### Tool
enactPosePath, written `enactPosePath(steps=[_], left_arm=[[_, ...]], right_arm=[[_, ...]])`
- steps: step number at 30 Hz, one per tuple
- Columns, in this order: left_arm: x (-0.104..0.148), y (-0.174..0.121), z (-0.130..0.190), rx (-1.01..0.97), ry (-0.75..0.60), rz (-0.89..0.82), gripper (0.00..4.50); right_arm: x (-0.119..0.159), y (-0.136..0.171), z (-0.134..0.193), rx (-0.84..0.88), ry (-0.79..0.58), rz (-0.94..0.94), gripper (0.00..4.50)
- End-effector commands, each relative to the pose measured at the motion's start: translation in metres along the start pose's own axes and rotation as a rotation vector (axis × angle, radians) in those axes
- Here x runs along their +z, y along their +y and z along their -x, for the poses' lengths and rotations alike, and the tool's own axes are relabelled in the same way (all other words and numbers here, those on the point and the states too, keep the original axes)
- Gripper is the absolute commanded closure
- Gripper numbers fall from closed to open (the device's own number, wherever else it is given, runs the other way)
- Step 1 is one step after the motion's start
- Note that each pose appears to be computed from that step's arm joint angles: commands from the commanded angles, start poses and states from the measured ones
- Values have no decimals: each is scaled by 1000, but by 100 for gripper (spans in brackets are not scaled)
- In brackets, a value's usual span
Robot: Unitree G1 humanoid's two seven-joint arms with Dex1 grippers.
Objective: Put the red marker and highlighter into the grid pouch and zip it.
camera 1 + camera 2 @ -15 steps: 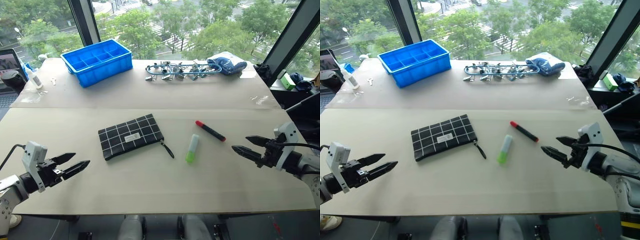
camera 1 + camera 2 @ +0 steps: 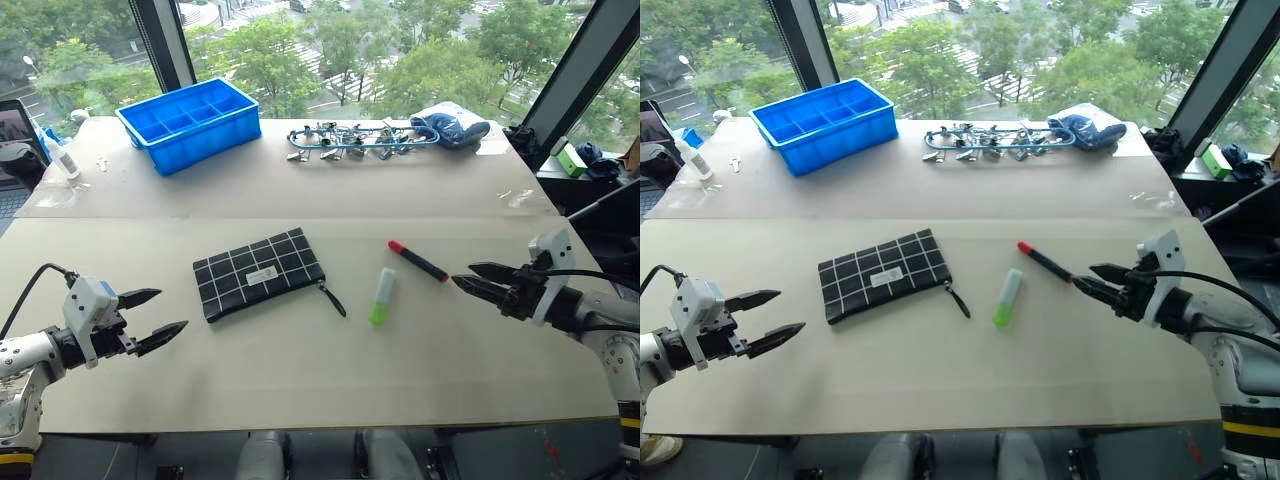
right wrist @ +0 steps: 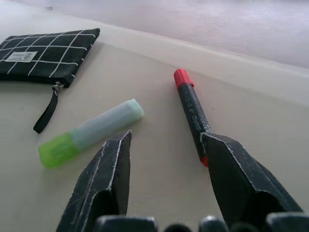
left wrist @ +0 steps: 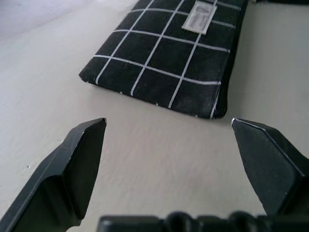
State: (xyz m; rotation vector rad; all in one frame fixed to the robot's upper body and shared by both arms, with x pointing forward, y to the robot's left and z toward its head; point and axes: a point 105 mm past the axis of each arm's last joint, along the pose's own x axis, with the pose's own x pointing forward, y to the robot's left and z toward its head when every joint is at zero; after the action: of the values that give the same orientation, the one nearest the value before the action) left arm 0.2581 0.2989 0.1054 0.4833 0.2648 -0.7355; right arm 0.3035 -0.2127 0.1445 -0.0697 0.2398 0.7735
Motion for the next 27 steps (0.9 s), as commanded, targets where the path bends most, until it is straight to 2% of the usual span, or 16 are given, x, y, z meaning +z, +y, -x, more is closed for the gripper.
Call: enactPosePath(steps=[1, 4, 8, 11, 18, 22, 27], left_arm=[[0, 10, -2, -11, 68, -252, 0], [7, 16, -10, -15, 34, -316, 0], [16, 18, -22, -50, 10, -398, 0], [19, 16, -29, -82, -2, -437, 0], [15, 10, -40, -139, 12, -524, 0], [17, 10, -47, -135, -15, -551, 0], [22, 5, -56, -132, -62, -575, 0]], right_arm=[[21, 29, -24, 118, -55, 54, 345], [29, 49, -47, 203, -74, 81, 446], [41, 93, -86, 390, -100, 125, 446], [45, 110, -113, 449, -96, 153, 446], [40, 117, -181, 353, -14, 292, 446], [35, 112, -194, 315, 1, 334, 446], [26, 104, -192, 313, 38, 393, 446]])
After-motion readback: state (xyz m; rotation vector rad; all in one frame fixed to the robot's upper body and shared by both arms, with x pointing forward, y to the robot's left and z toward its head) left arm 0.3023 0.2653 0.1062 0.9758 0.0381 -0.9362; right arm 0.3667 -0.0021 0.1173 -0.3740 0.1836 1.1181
